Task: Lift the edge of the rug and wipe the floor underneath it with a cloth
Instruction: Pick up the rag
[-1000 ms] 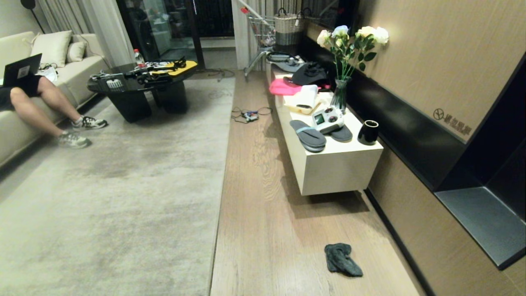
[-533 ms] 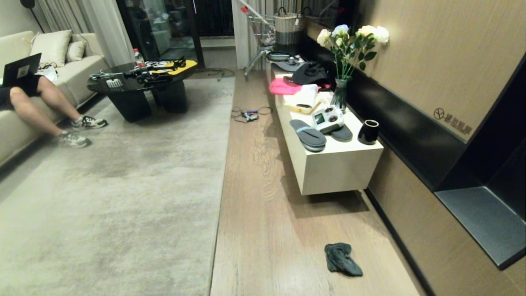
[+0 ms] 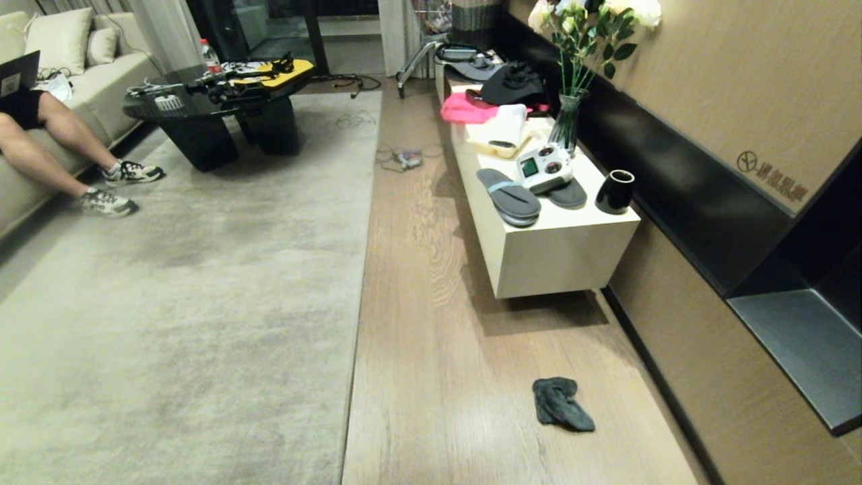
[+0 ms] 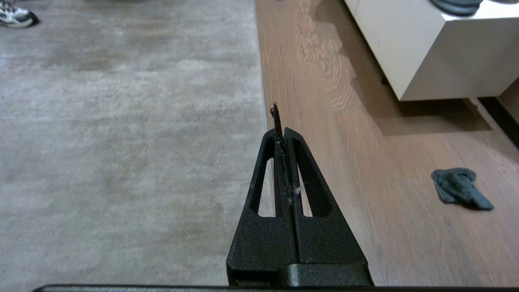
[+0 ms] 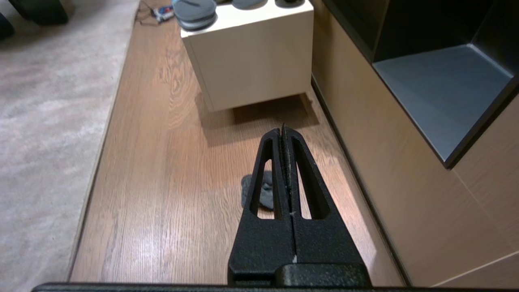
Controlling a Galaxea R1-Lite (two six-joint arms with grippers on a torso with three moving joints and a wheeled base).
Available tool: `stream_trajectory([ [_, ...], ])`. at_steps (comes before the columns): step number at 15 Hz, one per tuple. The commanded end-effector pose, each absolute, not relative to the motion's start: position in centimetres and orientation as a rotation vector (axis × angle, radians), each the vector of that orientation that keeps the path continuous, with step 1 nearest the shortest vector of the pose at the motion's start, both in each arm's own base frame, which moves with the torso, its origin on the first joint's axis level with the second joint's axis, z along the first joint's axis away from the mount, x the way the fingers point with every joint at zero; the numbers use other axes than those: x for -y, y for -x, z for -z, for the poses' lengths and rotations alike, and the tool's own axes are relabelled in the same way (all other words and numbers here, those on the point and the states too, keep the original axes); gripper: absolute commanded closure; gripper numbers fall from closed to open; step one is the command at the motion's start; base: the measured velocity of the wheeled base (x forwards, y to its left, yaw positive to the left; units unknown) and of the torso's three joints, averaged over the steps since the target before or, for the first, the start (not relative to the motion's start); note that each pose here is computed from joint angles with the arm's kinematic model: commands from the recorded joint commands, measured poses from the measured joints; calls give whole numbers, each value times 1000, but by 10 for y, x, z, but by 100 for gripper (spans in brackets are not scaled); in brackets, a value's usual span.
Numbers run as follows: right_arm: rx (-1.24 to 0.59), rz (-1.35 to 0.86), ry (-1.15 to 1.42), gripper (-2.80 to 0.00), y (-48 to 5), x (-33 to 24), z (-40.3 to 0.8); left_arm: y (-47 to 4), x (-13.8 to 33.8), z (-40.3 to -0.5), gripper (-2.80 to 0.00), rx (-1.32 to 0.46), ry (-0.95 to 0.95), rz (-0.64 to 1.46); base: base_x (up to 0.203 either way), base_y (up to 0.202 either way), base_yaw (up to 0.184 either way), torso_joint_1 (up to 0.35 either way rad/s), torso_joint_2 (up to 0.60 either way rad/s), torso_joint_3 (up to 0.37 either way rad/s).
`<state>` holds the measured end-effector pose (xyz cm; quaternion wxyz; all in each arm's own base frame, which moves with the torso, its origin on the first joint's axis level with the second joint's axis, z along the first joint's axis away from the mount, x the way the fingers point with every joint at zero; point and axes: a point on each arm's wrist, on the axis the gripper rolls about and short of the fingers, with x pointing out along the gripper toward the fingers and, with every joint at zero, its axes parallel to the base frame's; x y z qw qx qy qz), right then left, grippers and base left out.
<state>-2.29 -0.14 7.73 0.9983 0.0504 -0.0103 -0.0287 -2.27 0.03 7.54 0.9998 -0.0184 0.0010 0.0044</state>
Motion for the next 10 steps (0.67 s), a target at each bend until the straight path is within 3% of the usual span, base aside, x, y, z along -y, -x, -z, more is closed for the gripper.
stream_trajectory([
  [1, 20, 57, -102, 0, 23, 1, -77, 23, 0, -75, 0, -3, 37, -9, 0, 0, 0, 7, -2, -191],
  [10, 20, 57, -102, 0, 23, 1, -77, 23, 0, -75, 0, -3, 37, -9, 0, 0, 0, 4, 3, -199],
])
